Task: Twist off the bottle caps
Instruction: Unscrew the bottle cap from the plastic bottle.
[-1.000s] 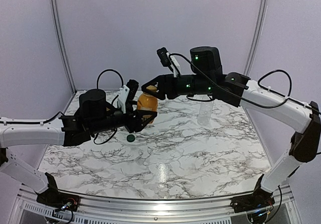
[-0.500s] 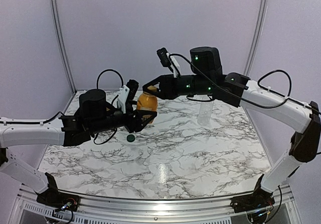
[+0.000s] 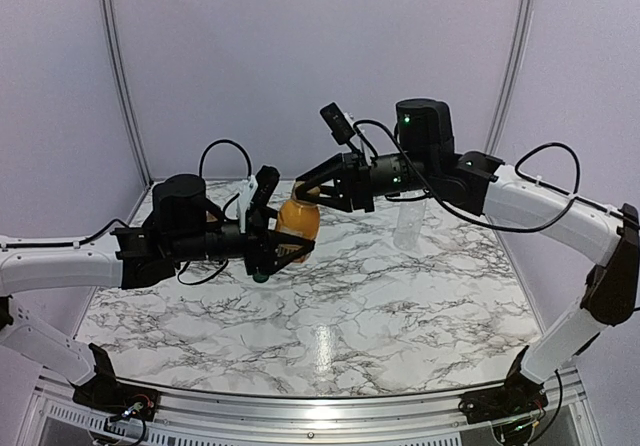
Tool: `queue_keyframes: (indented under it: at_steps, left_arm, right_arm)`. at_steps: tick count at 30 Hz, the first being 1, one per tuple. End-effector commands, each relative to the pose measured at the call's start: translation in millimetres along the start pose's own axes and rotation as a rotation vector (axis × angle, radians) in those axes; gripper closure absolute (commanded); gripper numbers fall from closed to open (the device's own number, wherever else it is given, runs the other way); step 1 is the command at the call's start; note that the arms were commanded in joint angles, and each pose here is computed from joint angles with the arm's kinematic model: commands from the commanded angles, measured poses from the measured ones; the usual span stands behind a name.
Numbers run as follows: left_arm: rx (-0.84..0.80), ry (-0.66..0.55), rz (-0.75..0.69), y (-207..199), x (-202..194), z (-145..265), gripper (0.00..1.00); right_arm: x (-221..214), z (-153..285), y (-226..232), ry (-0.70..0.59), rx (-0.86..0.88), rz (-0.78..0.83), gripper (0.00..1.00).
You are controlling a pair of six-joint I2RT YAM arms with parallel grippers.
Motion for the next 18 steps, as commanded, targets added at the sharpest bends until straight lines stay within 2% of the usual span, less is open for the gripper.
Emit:
queue_keyframes:
  at_steps: [1, 7, 12, 18]
  left_arm:
    - [-0.375, -0.124, -0.059, -68.5, 45.4, 24.9, 0.85]
    - [-0.542, -0.129, -0.038, -89.3, 53.9, 37.0, 0.83]
    - [-0.546, -0.130, -0.032, -88.3, 54.3, 37.3, 0.82]
    - [-0.458, -0.117, -0.011, -72.0, 45.0, 25.8, 0.84]
  right_arm:
    - [-7.2, 13.2, 34.7, 0.004, 0.270, 0.186, 0.90]
    - [-10.4, 25.7, 50.5, 0.008, 0.410, 0.224, 0.88]
    - [-10.0, 27.6, 48.6, 0.011, 0.390, 0.224, 0.81]
    - [-0.2, 26.5, 31.9, -0.001, 0.233, 0.165, 0.59]
Point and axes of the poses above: each gripper's point midway between its finger pads, its own z axis back along the fingers, its own y axis along the line the jaws close on, x = y × z, the point moved 1 cm from there along z, back along the fingers, and after that the axes turned 4 degrees about -z, right-handed, at the moved point
